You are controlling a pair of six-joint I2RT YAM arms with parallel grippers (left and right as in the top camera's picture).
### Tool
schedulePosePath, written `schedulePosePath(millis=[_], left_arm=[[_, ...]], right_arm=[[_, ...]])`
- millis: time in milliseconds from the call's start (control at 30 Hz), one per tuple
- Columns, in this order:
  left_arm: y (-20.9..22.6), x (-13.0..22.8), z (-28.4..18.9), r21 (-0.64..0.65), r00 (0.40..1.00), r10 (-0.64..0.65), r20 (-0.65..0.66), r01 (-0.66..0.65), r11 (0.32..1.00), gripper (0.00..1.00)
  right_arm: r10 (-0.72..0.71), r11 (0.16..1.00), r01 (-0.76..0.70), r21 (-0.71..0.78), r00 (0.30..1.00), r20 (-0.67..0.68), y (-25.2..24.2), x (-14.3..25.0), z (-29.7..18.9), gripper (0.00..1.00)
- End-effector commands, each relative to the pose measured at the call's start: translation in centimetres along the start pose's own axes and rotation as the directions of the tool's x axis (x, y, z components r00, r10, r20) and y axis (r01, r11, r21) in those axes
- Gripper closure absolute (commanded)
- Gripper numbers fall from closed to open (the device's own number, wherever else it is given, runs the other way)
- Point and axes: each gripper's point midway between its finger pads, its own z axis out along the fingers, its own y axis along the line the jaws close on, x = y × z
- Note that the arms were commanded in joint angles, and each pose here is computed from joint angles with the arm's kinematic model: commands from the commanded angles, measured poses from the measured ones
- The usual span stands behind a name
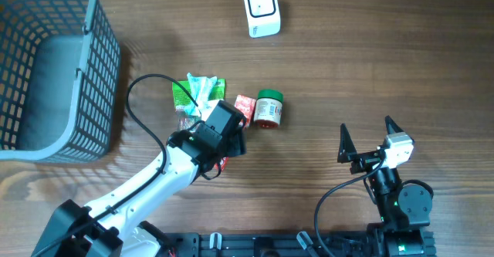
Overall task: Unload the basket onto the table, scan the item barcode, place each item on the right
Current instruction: 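Retract the left gripper beside the basket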
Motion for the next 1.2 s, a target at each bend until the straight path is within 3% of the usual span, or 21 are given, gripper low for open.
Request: schedulePosePath(millis=[0, 100, 233, 367, 1067, 1167], left_arm=[[-0.5, -4.0, -2.4, 0.045, 0.991, -0.067, 0.115, 0.062, 0.997, 0.03], [1.0, -9.7, -6.3, 0.089, 0.956, -0.115, 0.27, 0.094, 0.992, 0.04], [7.5, -13.1, -7.7, 0.019, 0.907, -0.226, 0.356, 0.235, 0.972, 0.0], [11.2, -13.4, -7.8, -0.03, 0.883, -0.298, 0.362, 0.33, 0.944, 0.0], [11.3, -13.4, -7.9, -0.031, 0.882, -0.299, 0.363, 0.332, 0.943, 0.0], [11.3, -13.4, -7.9, -0.031, 0.882, -0.299, 0.363, 0.332, 0.943, 0.0]], right_arm=[[-0.009, 1.0, 0.009, 0.006, 1.0, 0.008, -0.1, -0.2, 0.0, 0.0], [-0.01, 1.0, 0.01, 0.006, 1.0, 0.008, -0.1, -0.2, 0.0, 0.0], [-0.009, 1.0, 0.009, 0.006, 1.0, 0.008, -0.1, -0.2, 0.0, 0.0], [-0.009, 1.0, 0.009, 0.006, 1.0, 0.008, -0.1, -0.2, 0.0, 0.0], [-0.009, 1.0, 0.009, 0.005, 1.0, 0.01, -0.1, -0.2, 0.0, 0.0], [0.111, 0.992, -0.11, -0.053, 0.994, 0.004, 0.9, -0.4, -0.1, 0.01]])
